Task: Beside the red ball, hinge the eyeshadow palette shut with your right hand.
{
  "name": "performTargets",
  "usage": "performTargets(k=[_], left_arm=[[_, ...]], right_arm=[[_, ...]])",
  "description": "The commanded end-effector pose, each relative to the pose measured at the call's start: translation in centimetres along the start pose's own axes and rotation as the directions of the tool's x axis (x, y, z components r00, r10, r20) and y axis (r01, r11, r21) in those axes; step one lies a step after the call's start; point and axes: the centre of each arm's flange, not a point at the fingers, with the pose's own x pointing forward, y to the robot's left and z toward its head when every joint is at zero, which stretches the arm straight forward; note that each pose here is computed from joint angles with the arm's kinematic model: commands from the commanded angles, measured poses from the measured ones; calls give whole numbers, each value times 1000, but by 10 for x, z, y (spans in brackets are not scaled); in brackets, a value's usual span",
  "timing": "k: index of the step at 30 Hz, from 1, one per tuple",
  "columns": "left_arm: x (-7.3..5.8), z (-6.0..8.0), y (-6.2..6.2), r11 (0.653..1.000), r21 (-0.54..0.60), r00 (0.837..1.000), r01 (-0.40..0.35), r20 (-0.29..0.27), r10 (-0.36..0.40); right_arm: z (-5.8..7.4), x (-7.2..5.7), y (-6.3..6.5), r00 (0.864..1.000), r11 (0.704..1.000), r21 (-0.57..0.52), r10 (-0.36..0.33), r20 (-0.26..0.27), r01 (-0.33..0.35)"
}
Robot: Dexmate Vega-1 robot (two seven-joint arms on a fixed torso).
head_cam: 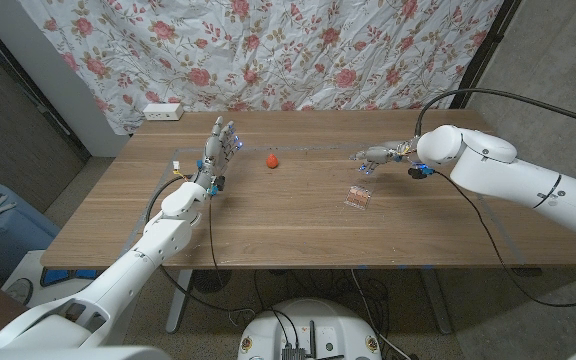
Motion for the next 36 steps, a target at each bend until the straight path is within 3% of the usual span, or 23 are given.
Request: performTargets(k=[1,18,36], left_arm=[[0,0,0,1000,0,1000,0,0,0],[0,0,0,1000,0,1000,-2,0,2],[0,0,0,1000,0,1000,0,0,0]], right_arm=[[4,-6,5,1000,1000,1,-20,-7,20],[14,-11,18,999,999,-12,-34,-3,33],[28,-19,31,996,995,-52,-91,-5,91]])
